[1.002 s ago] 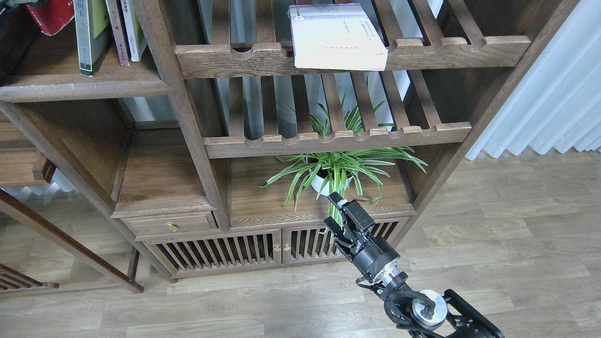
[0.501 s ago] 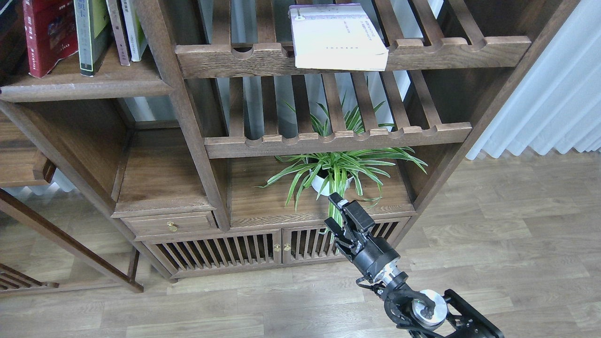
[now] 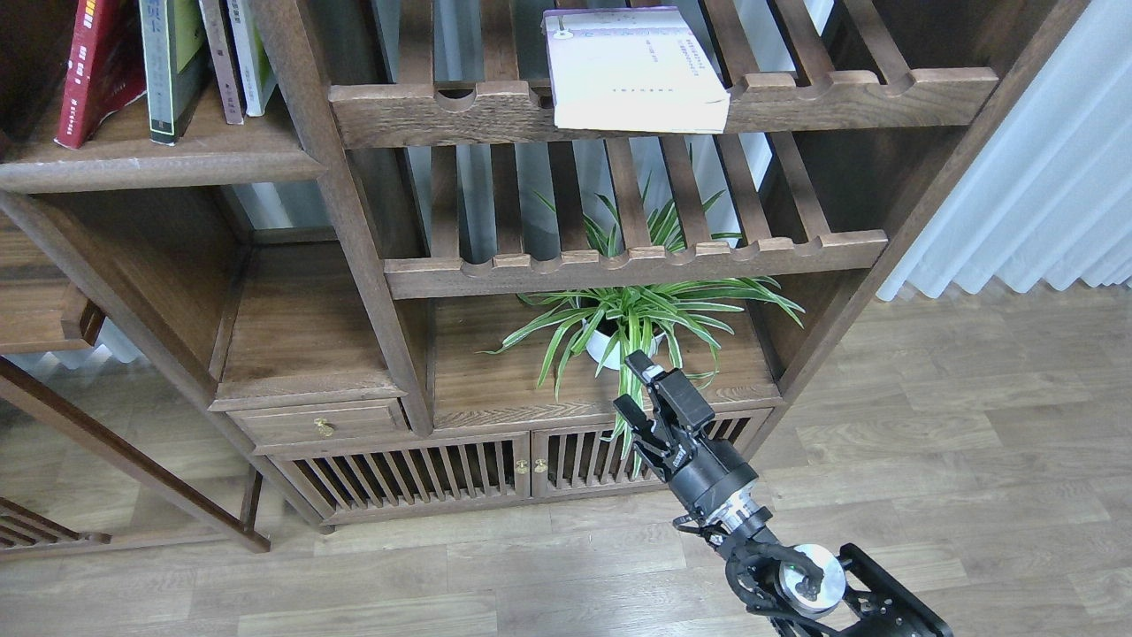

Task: Organize books on shelf
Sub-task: 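Push the red book into the upper shelf with the left gripper, then lower the left gripper and raise the right gripper toward the white book, then grip the white book's edge with the right gripper and drag it outward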

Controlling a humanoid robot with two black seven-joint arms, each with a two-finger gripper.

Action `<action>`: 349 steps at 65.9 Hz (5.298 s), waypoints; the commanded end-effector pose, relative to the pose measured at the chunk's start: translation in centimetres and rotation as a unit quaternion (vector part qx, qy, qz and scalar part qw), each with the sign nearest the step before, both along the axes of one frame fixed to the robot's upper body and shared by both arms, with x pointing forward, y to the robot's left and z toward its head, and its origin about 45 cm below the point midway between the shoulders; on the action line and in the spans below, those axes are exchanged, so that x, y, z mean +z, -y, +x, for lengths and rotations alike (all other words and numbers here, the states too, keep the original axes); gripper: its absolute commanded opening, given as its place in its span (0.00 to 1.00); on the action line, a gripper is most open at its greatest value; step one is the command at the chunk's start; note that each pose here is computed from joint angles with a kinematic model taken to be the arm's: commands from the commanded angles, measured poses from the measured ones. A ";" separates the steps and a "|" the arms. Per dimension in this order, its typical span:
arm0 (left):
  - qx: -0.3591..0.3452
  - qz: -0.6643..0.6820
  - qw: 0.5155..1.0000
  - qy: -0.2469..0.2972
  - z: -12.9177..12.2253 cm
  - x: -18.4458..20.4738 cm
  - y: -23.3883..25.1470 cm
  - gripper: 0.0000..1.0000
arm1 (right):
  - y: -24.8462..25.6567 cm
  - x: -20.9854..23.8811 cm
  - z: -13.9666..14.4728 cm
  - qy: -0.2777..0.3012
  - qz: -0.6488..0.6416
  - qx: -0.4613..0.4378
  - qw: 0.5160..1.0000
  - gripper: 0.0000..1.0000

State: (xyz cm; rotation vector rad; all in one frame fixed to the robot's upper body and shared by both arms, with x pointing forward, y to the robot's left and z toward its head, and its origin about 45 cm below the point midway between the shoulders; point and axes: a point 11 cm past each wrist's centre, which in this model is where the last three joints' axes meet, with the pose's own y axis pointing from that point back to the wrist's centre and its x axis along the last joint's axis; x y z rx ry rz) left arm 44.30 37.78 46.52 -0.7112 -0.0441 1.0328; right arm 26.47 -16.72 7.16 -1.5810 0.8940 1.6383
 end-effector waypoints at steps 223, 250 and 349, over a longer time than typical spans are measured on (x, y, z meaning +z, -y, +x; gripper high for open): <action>-0.236 -0.203 0.882 -0.353 -14.0 -29.0 17.5 0.77 | -1.8 21.8 12.2 0.082 0.020 -0.008 0.996 0.98; -0.236 -0.205 0.882 -0.352 -14.0 -29.0 17.6 0.77 | -2.0 23.1 13.9 0.063 0.001 -0.010 0.998 0.93; -0.239 -0.217 0.884 -0.338 -13.3 -28.1 17.9 0.76 | -0.5 24.0 16.1 0.053 -0.003 -0.032 0.998 0.05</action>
